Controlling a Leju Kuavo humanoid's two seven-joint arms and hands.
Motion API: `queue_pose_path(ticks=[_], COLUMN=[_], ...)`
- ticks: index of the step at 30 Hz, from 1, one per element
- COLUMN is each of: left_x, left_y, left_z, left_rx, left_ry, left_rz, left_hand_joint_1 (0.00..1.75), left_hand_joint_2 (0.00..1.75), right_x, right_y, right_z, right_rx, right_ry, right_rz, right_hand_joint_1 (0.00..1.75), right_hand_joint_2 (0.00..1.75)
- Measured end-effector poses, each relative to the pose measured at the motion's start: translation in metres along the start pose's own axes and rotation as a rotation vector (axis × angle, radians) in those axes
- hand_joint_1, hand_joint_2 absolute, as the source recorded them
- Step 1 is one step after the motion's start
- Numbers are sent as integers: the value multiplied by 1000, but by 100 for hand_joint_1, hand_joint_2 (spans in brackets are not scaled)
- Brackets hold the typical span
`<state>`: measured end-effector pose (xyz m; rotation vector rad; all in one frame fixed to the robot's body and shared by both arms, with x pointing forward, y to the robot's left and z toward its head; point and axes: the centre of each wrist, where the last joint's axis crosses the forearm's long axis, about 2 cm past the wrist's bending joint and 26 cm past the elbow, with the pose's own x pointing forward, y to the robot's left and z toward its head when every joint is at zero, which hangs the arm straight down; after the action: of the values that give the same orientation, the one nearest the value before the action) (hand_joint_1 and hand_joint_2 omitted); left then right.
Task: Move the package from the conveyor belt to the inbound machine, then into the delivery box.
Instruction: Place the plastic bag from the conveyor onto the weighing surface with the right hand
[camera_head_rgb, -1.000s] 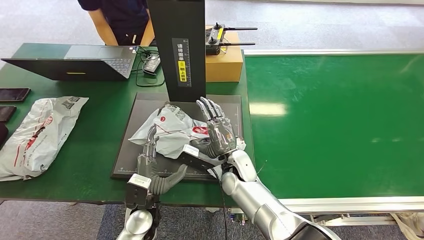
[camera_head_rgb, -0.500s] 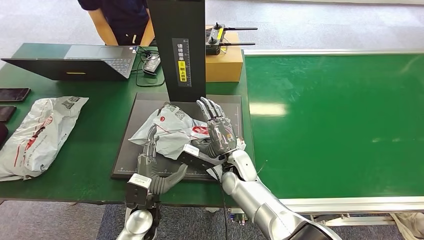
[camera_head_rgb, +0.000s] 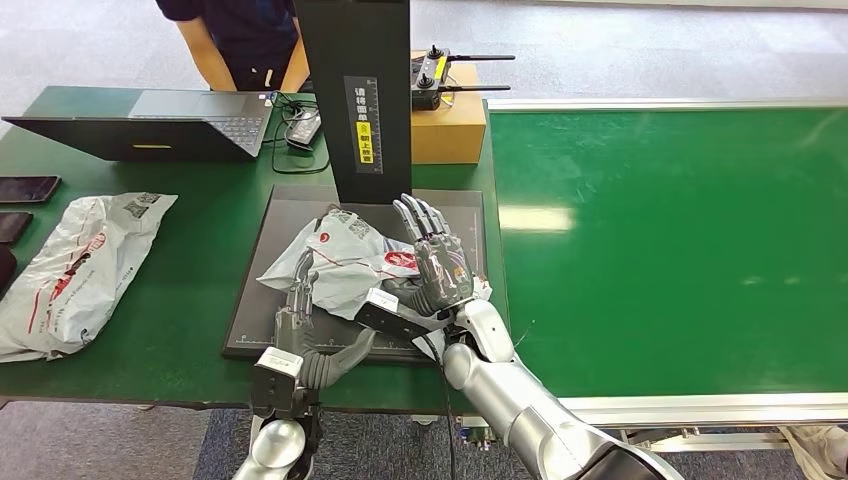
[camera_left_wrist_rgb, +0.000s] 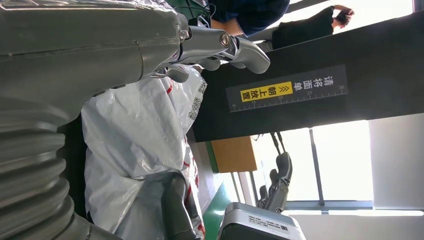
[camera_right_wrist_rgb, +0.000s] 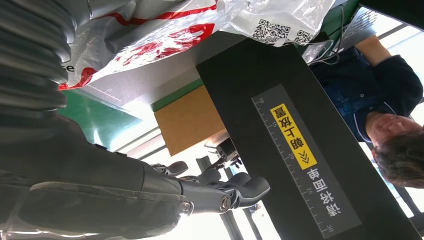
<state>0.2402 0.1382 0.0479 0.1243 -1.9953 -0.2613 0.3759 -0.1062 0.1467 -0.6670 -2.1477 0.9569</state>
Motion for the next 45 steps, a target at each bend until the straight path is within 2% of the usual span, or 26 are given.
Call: queue_pose_path(ticks=[41,43,44,45], left_x=[0,1,2,4], left_y=[0,0,0,2], left_z=[0,0,2,4], left_rx=[-5,-59,-111,-170], left_ry=[-2,-15,-24,-30], left_rz=[-2,-21,-36,-54], left_hand_joint_1=[0,0,0,0], left_hand_joint_2=[175,175,175,175], right_x=[0,3,7,16], right_y=[0,9,17,25], right_z=[0,15,35,63], right_rx=[3,38,57,54], right_ry=[-2,4,18,43], right_rz=[-5,-115,-255,-458], right_hand_joint_1=[0,0,0,0], right_hand_joint_2=[175,175,175,175])
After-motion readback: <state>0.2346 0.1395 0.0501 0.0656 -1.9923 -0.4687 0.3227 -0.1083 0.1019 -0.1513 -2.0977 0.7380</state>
